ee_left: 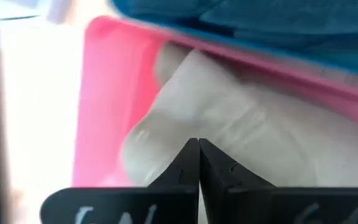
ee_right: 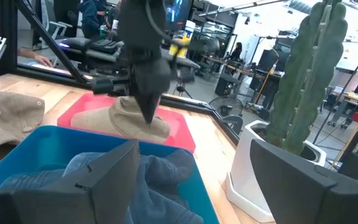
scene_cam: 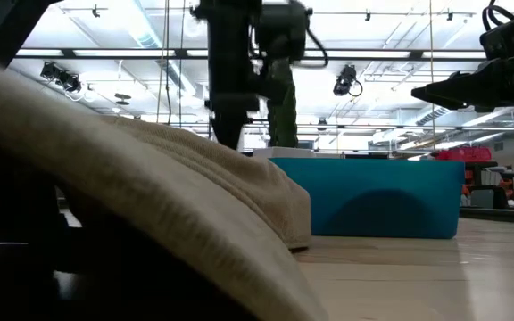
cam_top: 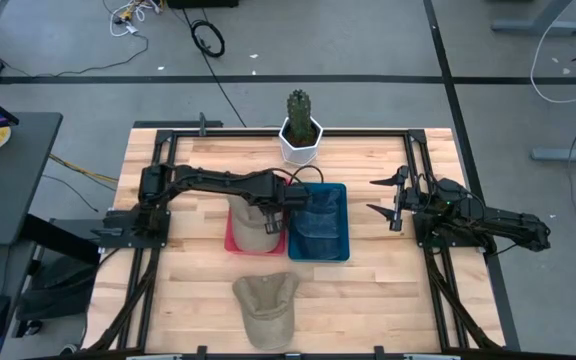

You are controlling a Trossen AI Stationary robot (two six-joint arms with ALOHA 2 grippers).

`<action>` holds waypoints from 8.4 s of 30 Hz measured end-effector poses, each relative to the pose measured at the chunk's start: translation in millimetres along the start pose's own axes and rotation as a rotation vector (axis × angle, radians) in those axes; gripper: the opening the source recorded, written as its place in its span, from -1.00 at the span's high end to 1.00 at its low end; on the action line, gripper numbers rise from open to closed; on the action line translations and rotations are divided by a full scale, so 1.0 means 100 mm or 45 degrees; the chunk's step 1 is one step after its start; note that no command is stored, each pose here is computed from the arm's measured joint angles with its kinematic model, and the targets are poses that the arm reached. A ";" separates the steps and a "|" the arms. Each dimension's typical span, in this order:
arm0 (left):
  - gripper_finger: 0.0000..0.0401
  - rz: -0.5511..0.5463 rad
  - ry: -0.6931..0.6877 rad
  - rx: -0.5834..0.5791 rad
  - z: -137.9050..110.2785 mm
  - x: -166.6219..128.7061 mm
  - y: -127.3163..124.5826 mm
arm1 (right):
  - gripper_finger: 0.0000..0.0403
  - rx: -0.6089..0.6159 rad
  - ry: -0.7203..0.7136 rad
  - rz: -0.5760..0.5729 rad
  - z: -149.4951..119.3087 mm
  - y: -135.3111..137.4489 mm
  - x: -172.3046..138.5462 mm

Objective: Pick & Place hat
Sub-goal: Put the left brown cap into the pink bin, then put the brown cap into the pink bin

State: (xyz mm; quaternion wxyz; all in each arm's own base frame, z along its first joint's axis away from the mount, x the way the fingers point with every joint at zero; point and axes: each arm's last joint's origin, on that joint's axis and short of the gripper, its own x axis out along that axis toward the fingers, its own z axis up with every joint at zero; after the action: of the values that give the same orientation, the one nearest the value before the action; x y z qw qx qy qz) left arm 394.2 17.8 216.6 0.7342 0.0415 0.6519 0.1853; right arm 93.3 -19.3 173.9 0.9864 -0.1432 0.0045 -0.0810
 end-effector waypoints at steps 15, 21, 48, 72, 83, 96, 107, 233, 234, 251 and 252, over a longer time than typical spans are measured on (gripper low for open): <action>0.99 0.084 0.387 -0.049 -0.43 -0.44 -0.19 | -0.55 0.000 0.000 0.000 0.00 0.00 0.00; 0.99 0.160 0.514 -0.070 -0.64 -0.22 -0.18 | -0.55 0.000 0.000 0.000 0.00 0.00 0.00; 0.99 0.207 0.470 -0.193 -0.73 0.32 0.04 | -0.55 0.000 0.000 0.000 0.00 0.00 0.00; 0.47 -0.253 -0.115 0.148 -0.46 -1.09 -1.01 | -0.55 0.000 0.000 0.000 0.00 0.00 0.00; -0.10 -0.649 -0.383 0.157 -0.52 -1.35 -1.65 | -0.55 0.000 0.000 0.000 0.00 0.00 0.00; -0.19 -0.747 -0.242 0.193 -0.51 -0.94 -2.16 | -0.55 0.000 0.000 -0.001 0.00 0.00 0.00; -0.19 -0.790 -0.034 0.206 -0.53 -0.60 -2.34 | -0.55 0.000 -0.001 0.000 0.00 0.00 0.00; 0.99 -0.099 0.261 -0.224 -0.81 0.13 0.87 | -0.55 0.000 0.000 0.000 0.00 0.00 0.00; 0.99 -0.147 0.231 -0.217 -0.80 0.19 0.85 | -0.55 0.000 0.000 0.000 0.00 0.00 0.00; 0.98 -0.183 0.198 -0.226 -0.99 0.51 0.65 | -0.55 0.000 0.000 0.000 0.00 0.00 0.00; 0.98 -0.176 0.186 -0.228 -0.97 0.47 0.66 | -0.55 0.000 0.001 0.000 0.00 0.00 0.00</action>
State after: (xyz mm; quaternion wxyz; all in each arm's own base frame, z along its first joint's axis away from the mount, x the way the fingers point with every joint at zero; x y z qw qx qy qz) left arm 289.0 76.6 178.2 0.6966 -0.0828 0.6857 0.1942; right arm 93.3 -19.3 173.7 0.9864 -0.1431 0.0048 -0.0811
